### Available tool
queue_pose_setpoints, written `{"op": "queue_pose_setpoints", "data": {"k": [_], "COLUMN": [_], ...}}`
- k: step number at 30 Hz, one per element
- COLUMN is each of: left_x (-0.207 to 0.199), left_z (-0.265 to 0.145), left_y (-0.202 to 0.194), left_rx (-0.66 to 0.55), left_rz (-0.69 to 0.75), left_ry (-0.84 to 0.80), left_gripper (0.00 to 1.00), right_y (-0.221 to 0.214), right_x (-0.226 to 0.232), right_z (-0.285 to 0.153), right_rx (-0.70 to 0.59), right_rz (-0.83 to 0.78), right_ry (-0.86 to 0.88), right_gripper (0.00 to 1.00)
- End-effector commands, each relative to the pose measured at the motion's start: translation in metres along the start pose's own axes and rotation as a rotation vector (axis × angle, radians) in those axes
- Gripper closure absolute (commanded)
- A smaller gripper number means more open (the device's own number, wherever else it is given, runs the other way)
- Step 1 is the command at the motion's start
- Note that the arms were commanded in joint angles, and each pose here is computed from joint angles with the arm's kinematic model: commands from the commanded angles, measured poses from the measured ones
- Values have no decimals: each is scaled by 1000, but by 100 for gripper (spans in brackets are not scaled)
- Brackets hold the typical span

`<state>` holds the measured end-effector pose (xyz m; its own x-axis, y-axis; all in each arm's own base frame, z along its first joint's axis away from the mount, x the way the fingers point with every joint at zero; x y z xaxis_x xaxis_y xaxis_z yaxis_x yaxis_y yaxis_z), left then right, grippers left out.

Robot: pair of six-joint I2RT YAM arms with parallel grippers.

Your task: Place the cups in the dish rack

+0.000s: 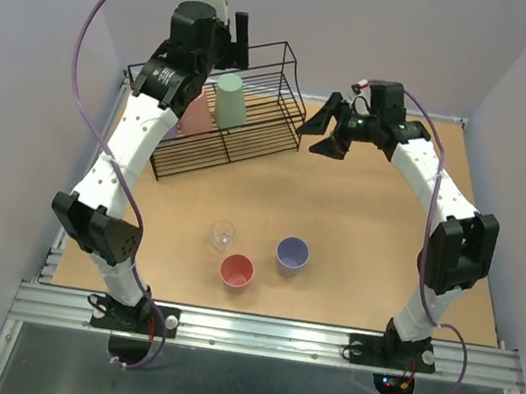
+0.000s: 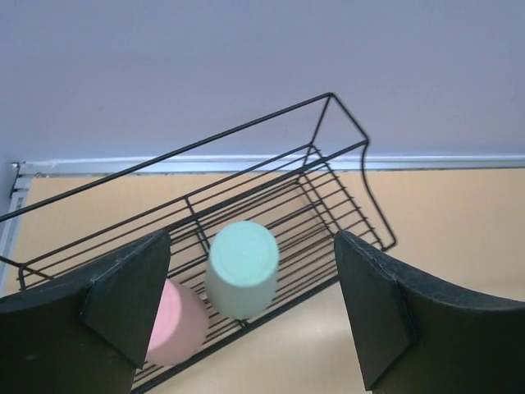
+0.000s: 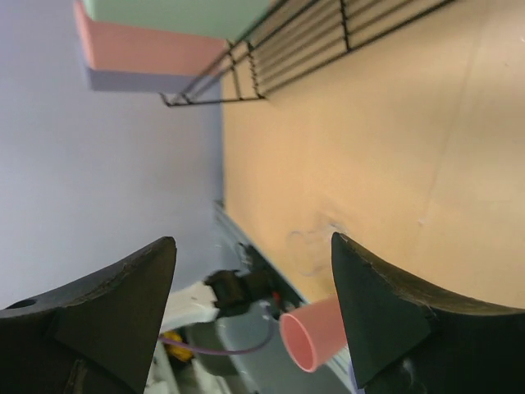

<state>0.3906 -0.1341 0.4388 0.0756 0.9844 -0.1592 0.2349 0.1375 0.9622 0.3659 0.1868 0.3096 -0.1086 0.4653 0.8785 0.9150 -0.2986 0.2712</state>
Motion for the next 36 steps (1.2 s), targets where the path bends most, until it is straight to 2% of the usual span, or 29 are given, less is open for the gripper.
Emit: {"op": "queue_pose_setpoints", "data": {"k": [1,4,7,15,19,27,36], "left_x": [-17,-22,-25,-24,-26,-23,-12], "left_z": [-45,-59,-70,-94,-106,-132,-155], "left_y": [26,12,-4,-27,-31,-36,-41], "left_rx": [-102,-71,-36,9,17,6,-3], "left_rz": [-70,-84,-96,-137,-157,-208,-240], "left_ry": [-117,-146,-175,-202,-220,-226,-199], "left_gripper": [8,8,8,9,9,10,12], "right_y": [-43,-65,-89,-144,-166,-184,-186], "right_x": [-7,-17,-30,-33,-37,-45,-71], "right_z": [-7,-24,-36,-54,-49,-23,-16], "right_rx": [180,175,228,322,371,419,425], "right_rz": [-157,-188,-208,-223,-233,-302,-325], "right_ry": [-307,-445,-555,-583,-583,-629,-754], "right_gripper": [19,19,19,20,20,21,27]}}
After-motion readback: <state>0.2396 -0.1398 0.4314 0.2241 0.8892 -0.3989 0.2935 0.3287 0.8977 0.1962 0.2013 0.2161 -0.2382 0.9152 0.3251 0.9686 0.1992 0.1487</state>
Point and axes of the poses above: each gripper's point midway between its finger pads, its own z axis out along the fingers, its own x axis along the line the jaws close on, y = z × x, the point moved 9 cm from there along -z, back along the fingers, and after that the axes turned 3 degrees about -z, right-handed, at the moved point
